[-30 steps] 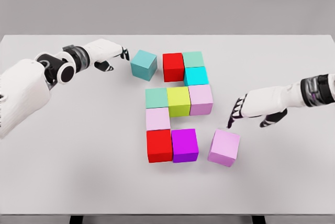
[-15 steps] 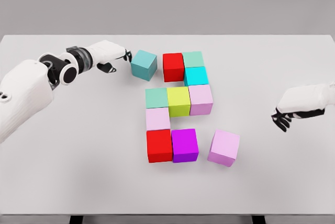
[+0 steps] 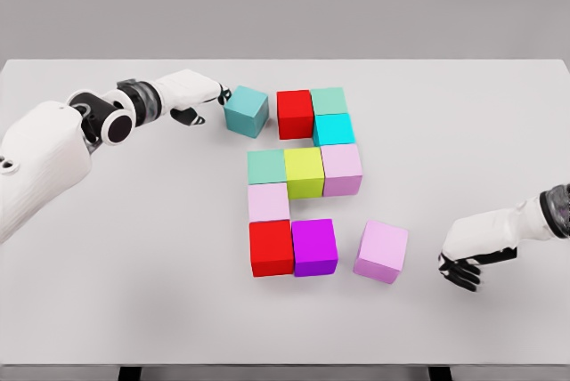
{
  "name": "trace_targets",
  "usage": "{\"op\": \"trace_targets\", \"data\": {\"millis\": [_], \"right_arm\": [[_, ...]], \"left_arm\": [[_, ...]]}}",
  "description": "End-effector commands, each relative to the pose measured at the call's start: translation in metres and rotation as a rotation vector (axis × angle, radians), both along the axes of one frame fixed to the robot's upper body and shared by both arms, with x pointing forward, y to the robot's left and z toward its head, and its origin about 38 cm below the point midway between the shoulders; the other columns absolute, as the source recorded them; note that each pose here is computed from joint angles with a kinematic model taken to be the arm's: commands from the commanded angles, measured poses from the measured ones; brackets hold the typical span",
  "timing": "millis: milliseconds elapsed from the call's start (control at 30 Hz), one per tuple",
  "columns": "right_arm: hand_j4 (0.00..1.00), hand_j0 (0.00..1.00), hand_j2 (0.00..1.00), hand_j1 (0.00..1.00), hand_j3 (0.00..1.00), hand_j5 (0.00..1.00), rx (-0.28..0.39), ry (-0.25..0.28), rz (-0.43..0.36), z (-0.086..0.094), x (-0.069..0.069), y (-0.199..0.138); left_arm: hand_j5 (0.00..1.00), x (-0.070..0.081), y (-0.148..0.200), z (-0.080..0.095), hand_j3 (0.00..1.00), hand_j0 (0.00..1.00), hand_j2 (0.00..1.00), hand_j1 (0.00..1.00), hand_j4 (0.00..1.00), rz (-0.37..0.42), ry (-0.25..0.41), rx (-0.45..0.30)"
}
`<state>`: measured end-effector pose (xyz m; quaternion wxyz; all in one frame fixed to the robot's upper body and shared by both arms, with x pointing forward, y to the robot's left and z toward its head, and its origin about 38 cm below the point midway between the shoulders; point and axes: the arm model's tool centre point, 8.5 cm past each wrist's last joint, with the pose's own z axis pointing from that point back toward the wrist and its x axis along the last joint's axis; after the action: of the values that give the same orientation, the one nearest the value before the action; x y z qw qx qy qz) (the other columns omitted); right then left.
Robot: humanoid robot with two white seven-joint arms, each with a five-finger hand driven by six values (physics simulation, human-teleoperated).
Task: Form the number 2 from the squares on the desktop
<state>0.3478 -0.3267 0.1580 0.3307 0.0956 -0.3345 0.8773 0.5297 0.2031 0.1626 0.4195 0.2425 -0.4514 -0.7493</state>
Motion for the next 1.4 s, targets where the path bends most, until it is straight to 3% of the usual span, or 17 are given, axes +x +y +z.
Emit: {"op": "trace_targets", "data": {"millis": [0,367,667,1367], "right_arm": [[0.08,0.08,0.08,0.08,0.08,0.08,0.013,0.000,0.015,0.000,0.003,0.009],[0.09,0.09,0.09,0.09,0.09,0.09,0.042,0.008,0.087,-0.005,0.007,0.041],[0.09,0.09,0.09,0.09,0.09,0.09,0.044,0.009,0.086,-0.006,0.007,0.041],[0.09,0.09,0.09,0.09,0.09,0.09,0.070,0.009,0.081,-0.002,0.012,0.047]], "left_arm": [[0.69,0.000,-0.001,0.000,0.69,0.69,0.69,0.69,0.69,-0.001,0.002,-0.007],[0.69,0.000,0.003,-0.001,0.69,0.69,0.69,0.69,0.69,0.008,0.012,-0.009],[0.69,-0.004,0.006,-0.007,0.69,0.69,0.69,0.69,0.69,0.008,0.063,0.021],[0.69,-0.013,-0.013,-0.005,0.69,0.69,0.69,0.69,0.69,-0.075,0.091,-0.032]]}}
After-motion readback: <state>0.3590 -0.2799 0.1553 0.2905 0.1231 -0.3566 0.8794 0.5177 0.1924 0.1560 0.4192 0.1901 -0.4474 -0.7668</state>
